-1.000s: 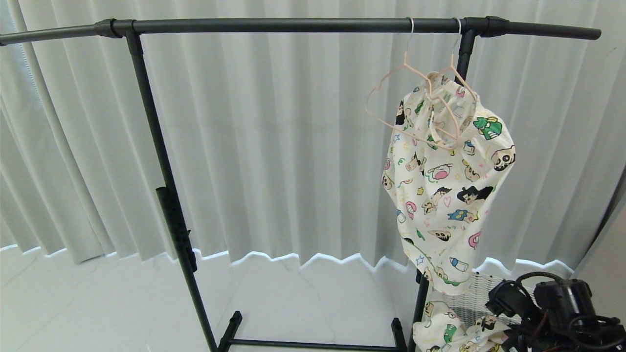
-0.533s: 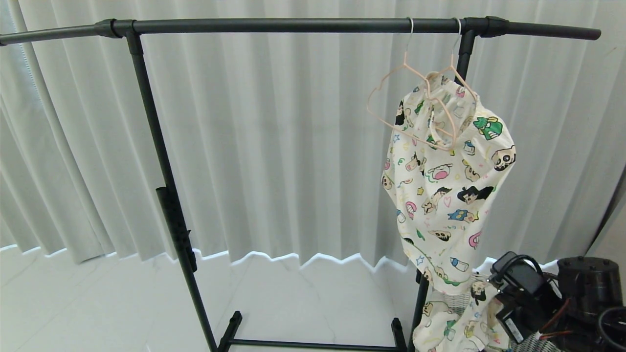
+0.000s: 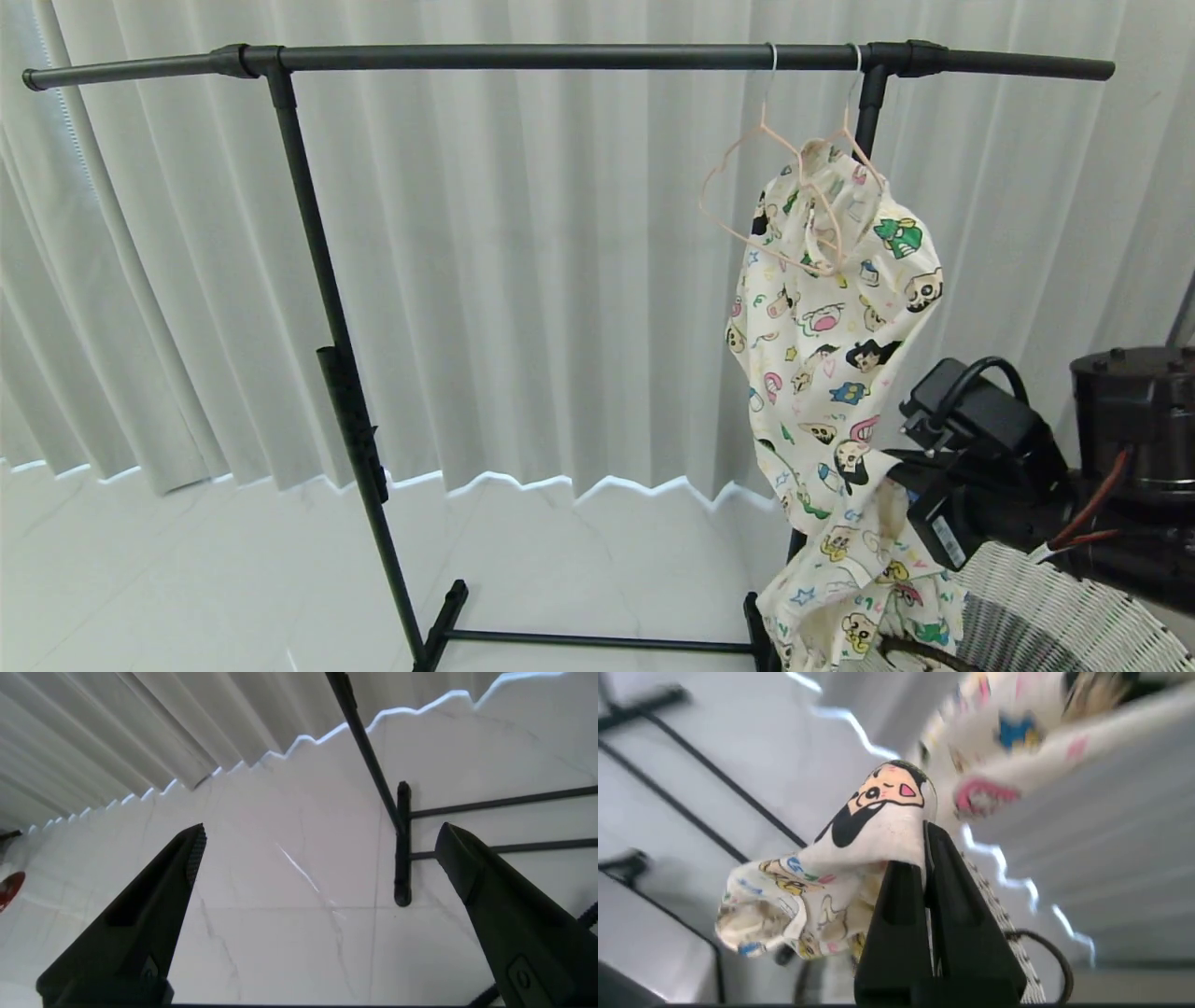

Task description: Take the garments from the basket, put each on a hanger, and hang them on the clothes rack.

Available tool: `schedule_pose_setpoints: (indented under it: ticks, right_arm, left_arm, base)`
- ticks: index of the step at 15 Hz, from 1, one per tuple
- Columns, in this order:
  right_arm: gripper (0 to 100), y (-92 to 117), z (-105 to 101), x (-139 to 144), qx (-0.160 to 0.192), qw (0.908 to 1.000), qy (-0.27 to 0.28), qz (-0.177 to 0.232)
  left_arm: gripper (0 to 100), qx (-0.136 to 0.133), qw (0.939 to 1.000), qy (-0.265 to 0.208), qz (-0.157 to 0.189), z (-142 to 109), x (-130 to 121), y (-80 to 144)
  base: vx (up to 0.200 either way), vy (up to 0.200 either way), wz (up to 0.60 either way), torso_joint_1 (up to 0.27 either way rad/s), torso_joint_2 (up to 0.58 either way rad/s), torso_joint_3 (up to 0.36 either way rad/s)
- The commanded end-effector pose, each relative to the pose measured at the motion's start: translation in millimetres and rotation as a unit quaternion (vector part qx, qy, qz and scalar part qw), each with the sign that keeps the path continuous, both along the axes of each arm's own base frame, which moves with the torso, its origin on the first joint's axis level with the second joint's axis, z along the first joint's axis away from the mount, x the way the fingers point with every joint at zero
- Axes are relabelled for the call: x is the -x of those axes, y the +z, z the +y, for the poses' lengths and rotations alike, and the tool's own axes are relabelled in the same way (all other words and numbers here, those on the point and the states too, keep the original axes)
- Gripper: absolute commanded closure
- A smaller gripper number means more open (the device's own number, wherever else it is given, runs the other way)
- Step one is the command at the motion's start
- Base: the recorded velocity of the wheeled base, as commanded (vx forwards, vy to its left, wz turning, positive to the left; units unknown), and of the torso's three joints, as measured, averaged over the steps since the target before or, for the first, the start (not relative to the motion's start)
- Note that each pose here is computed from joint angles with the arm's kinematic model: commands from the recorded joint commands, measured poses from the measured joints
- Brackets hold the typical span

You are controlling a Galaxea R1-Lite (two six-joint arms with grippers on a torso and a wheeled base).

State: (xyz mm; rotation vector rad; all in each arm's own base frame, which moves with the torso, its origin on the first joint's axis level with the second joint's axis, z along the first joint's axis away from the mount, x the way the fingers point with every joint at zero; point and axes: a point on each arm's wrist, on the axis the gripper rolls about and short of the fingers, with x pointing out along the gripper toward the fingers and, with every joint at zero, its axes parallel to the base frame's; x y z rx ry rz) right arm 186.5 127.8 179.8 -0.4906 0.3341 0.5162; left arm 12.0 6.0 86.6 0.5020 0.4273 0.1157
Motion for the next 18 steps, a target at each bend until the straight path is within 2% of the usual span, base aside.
schedule_pose_setpoints:
  ticks: [1,5,8,13,15,16,18]
  right_arm:
    - [100,47,6,24,-0.049,0.9965,0.041,-0.054]
    - [100,71,12,29,-0.074,0.9919,0.061,-0.083]
    - [100,74,23,38,-0.079,0.9892,0.094,-0.081]
    - [100,85,70,45,-0.121,0.9788,0.155,-0.057]
    - [100,89,93,44,-0.131,0.9742,0.177,-0.053]
    - [100,91,100,43,-0.135,0.9730,0.180,-0.052]
    - [100,102,120,36,-0.153,0.9701,0.179,-0.059]
  left_arm:
    - [0,0.000,1.0000,-0.007,0.000,0,0,0]
    - [0,0.003,0.9999,-0.013,0.001,0,-1,0]
    - [0,0.003,0.9999,-0.016,-0.002,0,0,0]
    - [0,0.003,0.9999,-0.016,-0.003,0,0,0]
    - [0,0.008,0.9993,-0.023,-0.026,0,4,1]
    - [0,0.016,0.9982,-0.046,-0.035,0,6,1]
    - [0,0.038,0.9921,-0.094,-0.074,0,12,2]
  base:
    - [-0.200,0.000,0.00,-0.002,0.00,0.007]
    - [-0.200,0.000,0.00,0.004,0.00,0.001]
    - [-0.133,0.000,0.00,0.002,0.00,0.000]
    - [0.000,0.000,0.00,0.000,0.00,0.000]
    - [0.000,0.000,0.00,0.000,0.00,0.000]
    - [0.000,0.000,0.00,0.000,0.00,0.000]
    - [0.000,0.000,0.00,0.000,0.00,0.000]
